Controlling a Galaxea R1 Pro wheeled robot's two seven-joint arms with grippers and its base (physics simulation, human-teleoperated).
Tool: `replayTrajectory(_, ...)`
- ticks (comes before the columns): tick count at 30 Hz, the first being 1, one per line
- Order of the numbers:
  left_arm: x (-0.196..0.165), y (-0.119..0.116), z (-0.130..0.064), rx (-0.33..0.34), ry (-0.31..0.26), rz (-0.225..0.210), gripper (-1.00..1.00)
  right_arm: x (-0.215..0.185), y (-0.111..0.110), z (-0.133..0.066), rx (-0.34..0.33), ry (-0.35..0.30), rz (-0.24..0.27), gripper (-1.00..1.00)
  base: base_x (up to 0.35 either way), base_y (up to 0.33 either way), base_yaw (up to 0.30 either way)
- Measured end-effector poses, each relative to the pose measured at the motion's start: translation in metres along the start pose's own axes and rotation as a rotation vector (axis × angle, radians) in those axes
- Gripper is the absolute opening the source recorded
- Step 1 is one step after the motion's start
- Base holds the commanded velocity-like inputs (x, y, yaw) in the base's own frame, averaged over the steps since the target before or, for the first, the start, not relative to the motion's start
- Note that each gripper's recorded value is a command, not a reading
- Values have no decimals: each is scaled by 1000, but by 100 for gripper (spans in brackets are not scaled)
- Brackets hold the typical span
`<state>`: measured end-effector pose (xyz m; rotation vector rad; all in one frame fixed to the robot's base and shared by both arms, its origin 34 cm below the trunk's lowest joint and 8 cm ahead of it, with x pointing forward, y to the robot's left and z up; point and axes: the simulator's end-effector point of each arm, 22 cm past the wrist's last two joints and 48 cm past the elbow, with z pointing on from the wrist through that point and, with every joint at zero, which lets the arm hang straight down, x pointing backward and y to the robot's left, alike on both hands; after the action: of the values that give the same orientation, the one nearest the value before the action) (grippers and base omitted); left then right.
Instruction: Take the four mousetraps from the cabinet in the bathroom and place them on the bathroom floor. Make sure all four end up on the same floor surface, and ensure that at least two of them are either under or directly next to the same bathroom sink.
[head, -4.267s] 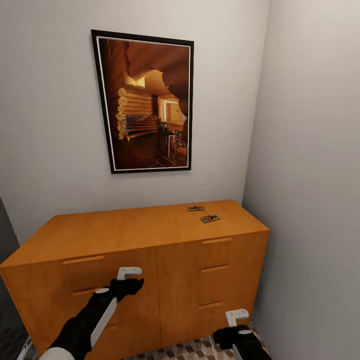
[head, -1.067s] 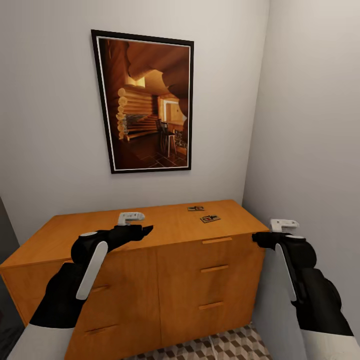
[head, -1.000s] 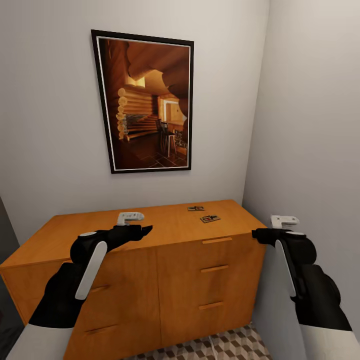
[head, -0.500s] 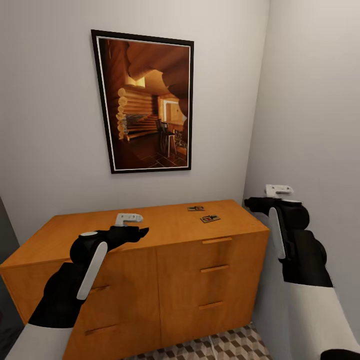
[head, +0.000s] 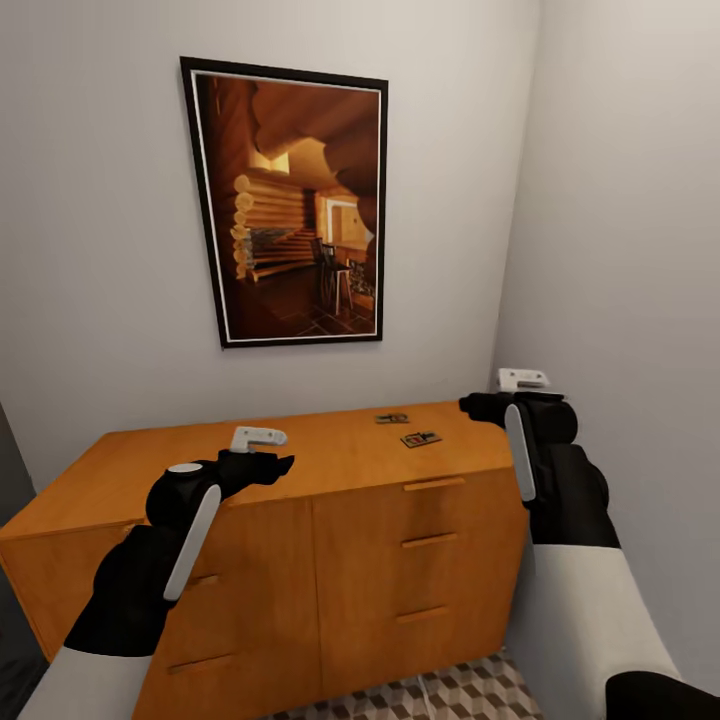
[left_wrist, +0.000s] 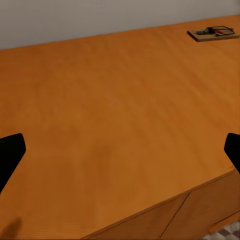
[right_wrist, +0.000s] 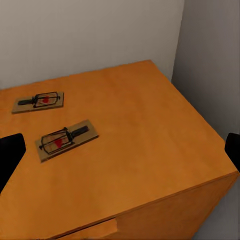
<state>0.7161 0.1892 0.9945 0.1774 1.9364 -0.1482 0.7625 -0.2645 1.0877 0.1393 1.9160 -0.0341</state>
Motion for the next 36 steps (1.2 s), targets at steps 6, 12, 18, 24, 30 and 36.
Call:
replayTrajectory(6, -1, -1, 0, 3, -2, -3, 100, 1, 3, 1, -6, 4, 1, 100, 268, 0, 0)
replayTrajectory(12, 0, 1, 1, 1, -1, -7, 100, 7, 12, 4, -18, 19, -18, 100, 312, 0, 0)
replayTrajectory(18, 0, 1, 1, 1, 0, -9, 100, 17, 23, 9, -27, 45, -56, 100, 322, 0, 0)
replayTrajectory(24, 0, 2, 0, 0, 0, -12, 100, 21, 30, 10, -36, 55, -72, 100, 324, 0, 0)
replayTrajectory(30, 1, 4, 1, -3, 1, -16, 100, 26, 41, 12, -64, 68, -70, 100, 269, 0, 0)
replayTrajectory(36, 1, 4, 1, -2, 1, -16, 100, 29, 44, 13, -72, 75, -70, 100, 81, 0, 0)
